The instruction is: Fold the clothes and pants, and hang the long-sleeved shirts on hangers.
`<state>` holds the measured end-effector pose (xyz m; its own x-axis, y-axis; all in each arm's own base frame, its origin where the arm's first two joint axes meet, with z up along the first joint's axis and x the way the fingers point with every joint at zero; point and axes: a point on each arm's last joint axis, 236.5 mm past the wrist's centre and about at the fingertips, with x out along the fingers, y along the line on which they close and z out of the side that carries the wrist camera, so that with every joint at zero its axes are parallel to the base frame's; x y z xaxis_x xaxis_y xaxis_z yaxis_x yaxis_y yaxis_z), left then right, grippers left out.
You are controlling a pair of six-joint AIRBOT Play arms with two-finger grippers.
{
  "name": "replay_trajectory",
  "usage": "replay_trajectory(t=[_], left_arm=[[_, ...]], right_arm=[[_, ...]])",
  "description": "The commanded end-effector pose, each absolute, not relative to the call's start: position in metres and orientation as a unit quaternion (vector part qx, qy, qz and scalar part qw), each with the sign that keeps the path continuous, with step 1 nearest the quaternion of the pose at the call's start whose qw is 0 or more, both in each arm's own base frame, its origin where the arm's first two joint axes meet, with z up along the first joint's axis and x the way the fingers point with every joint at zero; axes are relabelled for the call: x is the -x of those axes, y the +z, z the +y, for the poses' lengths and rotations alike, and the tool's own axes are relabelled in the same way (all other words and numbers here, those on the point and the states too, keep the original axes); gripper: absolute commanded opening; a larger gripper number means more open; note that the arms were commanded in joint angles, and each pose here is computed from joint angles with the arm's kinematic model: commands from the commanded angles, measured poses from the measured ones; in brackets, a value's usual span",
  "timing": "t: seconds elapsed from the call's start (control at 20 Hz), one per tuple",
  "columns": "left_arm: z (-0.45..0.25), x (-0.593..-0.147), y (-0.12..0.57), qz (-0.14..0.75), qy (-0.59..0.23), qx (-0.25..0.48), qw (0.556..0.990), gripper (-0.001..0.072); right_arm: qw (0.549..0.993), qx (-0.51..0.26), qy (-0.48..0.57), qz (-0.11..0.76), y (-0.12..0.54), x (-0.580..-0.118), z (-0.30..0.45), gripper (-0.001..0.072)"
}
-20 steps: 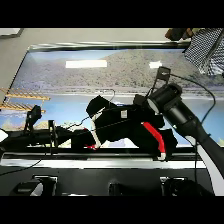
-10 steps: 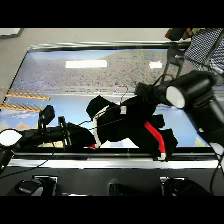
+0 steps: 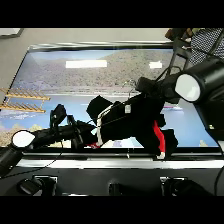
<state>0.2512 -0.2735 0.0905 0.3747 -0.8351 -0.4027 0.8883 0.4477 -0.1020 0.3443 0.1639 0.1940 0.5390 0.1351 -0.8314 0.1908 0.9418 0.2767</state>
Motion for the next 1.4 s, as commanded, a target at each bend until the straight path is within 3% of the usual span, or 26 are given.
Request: replay_trajectory(t=[0.0,0.55,1.35], left_arm=[[-0.286,-0.256,0.090,0.200,-0.511,-0.049,0.835,0.0024],[-0.301,-0.270,0.067,0.237,-0.501,-0.039,0.832,0.0024],[-0.329,-0.256,0.096,0.202,-0.543,-0.033,0.815,0.0024]], right_arm=[[0.853,-0.162,-0.022,0.496,0.181,-0.348,0.168,0.0047],[0.867,-0.131,-0.001,0.481,0.202,-0.318,0.178,0.0046],[0.868,-0.102,-0.020,0.485,0.187,-0.330,0.176,0.0048]])
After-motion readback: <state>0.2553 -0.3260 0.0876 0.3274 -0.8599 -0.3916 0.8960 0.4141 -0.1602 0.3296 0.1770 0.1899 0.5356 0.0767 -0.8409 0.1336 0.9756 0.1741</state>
